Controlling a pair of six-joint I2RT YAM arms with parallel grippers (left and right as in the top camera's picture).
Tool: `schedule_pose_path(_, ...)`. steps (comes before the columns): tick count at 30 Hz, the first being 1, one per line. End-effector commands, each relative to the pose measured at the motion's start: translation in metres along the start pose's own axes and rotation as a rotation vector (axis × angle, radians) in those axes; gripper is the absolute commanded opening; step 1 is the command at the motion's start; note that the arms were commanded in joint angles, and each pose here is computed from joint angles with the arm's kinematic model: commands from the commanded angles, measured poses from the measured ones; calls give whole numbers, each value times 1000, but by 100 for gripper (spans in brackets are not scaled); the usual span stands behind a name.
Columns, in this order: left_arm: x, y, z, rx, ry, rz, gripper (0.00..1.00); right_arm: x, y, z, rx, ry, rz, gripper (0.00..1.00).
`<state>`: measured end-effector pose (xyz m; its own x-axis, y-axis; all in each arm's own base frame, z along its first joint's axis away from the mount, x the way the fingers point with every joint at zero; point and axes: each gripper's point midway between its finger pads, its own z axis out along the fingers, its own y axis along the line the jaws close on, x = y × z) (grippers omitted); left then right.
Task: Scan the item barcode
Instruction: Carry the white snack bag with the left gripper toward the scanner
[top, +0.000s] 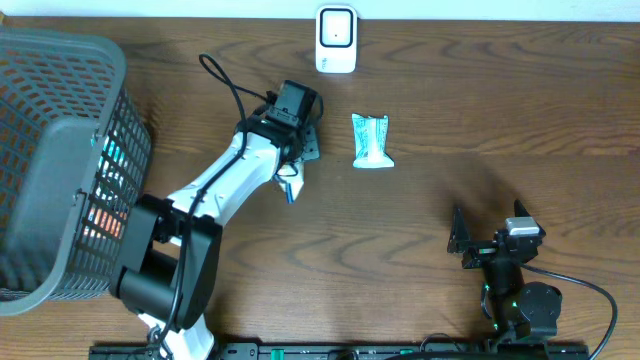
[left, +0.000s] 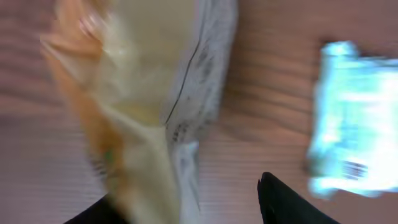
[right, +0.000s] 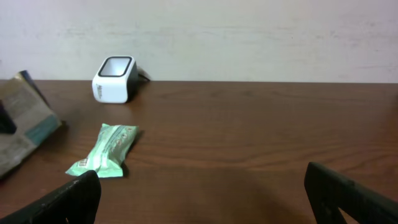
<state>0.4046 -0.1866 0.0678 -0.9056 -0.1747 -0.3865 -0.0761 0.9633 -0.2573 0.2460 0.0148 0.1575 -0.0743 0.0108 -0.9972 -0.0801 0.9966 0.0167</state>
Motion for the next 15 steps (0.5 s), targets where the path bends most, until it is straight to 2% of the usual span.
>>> schedule_pose_path(1, -18, -38, -36, 174, -49, 20, 58, 0, -3, 0, 13, -1, 10, 99)
schedule_pose_path(6, -30, -44, -57, 198, -114, 23, 57, 0, -3, 0, 13, -1, 10, 99)
schedule_pose_path(15, -25, -55, -63, 254, -91, 35, 56, 0, -3, 0, 13, -1, 10, 99)
